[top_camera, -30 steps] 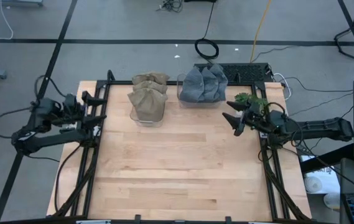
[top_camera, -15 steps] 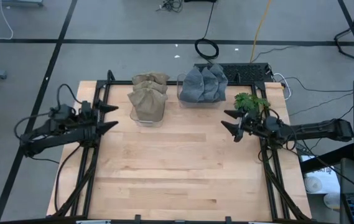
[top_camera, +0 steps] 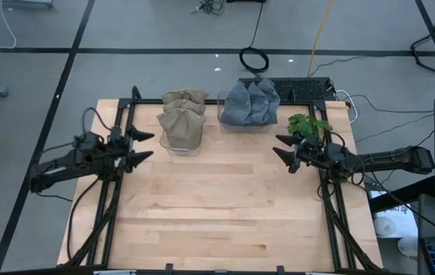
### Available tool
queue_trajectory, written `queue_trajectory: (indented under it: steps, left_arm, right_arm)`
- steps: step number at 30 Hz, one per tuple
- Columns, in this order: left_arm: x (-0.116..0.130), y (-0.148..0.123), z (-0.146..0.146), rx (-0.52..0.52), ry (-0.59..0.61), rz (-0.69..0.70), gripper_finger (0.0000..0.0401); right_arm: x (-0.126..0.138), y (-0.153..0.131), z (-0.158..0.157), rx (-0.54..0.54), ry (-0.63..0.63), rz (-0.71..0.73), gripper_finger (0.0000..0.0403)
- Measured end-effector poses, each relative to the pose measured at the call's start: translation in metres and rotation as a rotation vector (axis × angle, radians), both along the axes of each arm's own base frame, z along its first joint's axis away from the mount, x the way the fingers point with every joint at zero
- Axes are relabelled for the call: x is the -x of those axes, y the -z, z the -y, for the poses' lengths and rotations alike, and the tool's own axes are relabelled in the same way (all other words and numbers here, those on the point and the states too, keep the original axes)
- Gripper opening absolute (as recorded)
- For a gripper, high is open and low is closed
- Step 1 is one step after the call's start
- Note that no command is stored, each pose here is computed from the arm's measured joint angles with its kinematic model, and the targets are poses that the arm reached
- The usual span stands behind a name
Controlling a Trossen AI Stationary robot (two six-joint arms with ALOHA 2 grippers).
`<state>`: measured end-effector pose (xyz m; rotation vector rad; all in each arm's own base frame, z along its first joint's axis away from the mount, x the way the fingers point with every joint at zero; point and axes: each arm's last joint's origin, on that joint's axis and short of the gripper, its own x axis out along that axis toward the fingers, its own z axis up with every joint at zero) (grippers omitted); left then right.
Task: Pick & Place hat
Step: Return to Home Position
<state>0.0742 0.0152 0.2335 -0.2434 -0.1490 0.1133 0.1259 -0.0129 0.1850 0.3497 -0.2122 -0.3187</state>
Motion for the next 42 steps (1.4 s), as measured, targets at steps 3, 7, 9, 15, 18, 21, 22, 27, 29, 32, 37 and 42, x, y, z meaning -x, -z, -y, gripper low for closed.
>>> queue_trajectory:
  steps: [3, 7, 9, 15, 18, 21, 22, 27, 29, 32, 37, 42]
  left_arm:
    - [-0.007, 0.015, -0.002, 0.02, 0.001, -0.004, 0.0374]
    - [-0.013, 0.03, -0.004, 0.037, -0.009, 0.036, 0.037]
    - [-0.017, 0.042, -0.005, 0.05, -0.023, 0.021, 0.037]
    - [-0.019, 0.054, -0.008, 0.068, -0.11, 0.019, 0.0378]
    - [-0.019, 0.056, -0.01, 0.072, -0.157, -0.007, 0.0379]
    - [-0.019, 0.063, -0.011, 0.122, -0.209, -0.068, 0.0379]
    - [-0.019, 0.063, -0.011, 0.129, -0.212, -0.07, 0.0379]
    - [-0.021, 0.065, -0.012, 0.135, -0.207, -0.09, 0.0379]
    - [-0.021, 0.066, -0.012, 0.144, -0.202, -0.104, 0.0379]
    - [-0.022, 0.067, -0.011, 0.141, -0.178, -0.119, 0.0379]
    - [-0.023, 0.067, -0.011, 0.144, -0.159, -0.116, 0.0379]
    - [-0.023, 0.066, -0.011, 0.138, -0.159, -0.105, 0.0379]
  right_arm:
    - [0.0, 0.002, 0.001, -0.008, 0.031, -0.017, 0.0302]
    - [0.001, 0.009, 0.004, -0.06, 0.133, -0.075, 0.0304]
    - [0.001, 0.013, 0.005, -0.081, 0.183, -0.107, 0.0304]
    - [0.003, 0.022, 0.007, -0.079, 0.26, -0.203, 0.0302]
    - [0.003, 0.024, 0.007, -0.083, 0.261, -0.216, 0.0304]
    - [0.003, 0.028, 0.007, -0.079, 0.264, -0.258, 0.0304]
    - [0.003, 0.029, 0.007, -0.078, 0.265, -0.273, 0.0304]
    - [0.005, 0.038, 0.007, -0.136, 0.27, -0.335, 0.0304]
    - [0.006, 0.042, 0.007, -0.151, 0.273, -0.366, 0.0304]
    - [0.008, 0.047, 0.007, -0.157, 0.276, -0.418, 0.0304]
    - [0.009, 0.049, 0.007, -0.169, 0.279, -0.435, 0.0304]
    - [0.008, 0.048, 0.007, -0.171, 0.279, -0.431, 0.0304]
